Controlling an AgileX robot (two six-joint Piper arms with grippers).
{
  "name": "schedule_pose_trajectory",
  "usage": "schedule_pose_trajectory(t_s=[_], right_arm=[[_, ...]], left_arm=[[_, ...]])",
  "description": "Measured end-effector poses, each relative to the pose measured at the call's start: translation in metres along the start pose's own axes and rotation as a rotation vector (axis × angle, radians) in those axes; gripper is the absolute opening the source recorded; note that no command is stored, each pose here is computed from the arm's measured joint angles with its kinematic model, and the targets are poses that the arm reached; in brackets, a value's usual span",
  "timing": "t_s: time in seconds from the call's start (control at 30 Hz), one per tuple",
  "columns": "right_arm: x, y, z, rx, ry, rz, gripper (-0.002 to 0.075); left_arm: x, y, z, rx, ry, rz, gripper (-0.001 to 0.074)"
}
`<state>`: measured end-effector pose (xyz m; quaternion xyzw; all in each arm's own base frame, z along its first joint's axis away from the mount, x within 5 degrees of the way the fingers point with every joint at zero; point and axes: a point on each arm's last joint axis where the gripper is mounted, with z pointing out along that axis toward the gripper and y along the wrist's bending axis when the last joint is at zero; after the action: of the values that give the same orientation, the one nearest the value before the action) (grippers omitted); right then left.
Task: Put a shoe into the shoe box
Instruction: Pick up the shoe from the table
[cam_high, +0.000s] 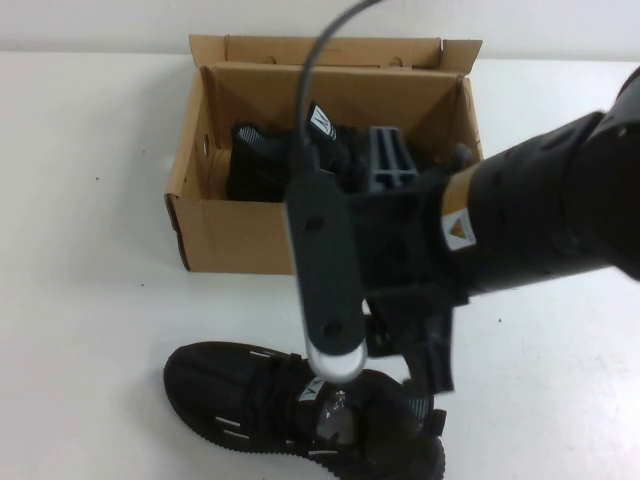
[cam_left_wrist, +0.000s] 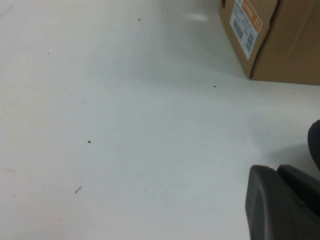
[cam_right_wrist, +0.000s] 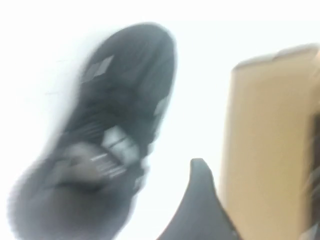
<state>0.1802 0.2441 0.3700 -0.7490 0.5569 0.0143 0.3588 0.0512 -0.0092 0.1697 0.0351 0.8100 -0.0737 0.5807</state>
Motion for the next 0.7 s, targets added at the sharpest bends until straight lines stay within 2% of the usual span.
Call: schedule_pose_trajectory(t_s=[0.17, 0.33, 0.53, 0.7], right_arm=[[0.008, 0.012, -0.007, -0.128, 0.122, 0.283, 0.0445], [0.011, 0.024, 0.006, -0.274, 0.245, 0.566, 0.0415], [0.007, 0.033, 0.039, -0.407, 0.299, 0.692, 0.0380], [0.006, 0.040, 0.063, -0.443, 0.365, 0.723, 0.0375]], left_arm=[[0.000, 0.000, 0.000, 0.000, 0.000, 0.000, -0.0004], [0.000, 0.000, 0.000, 0.000, 0.000, 0.000, -0.0004], [0.000, 0.000, 0.000, 0.000, 0.000, 0.000, -0.0004], [0.000, 0.000, 0.000, 0.000, 0.000, 0.000, -0.0004]])
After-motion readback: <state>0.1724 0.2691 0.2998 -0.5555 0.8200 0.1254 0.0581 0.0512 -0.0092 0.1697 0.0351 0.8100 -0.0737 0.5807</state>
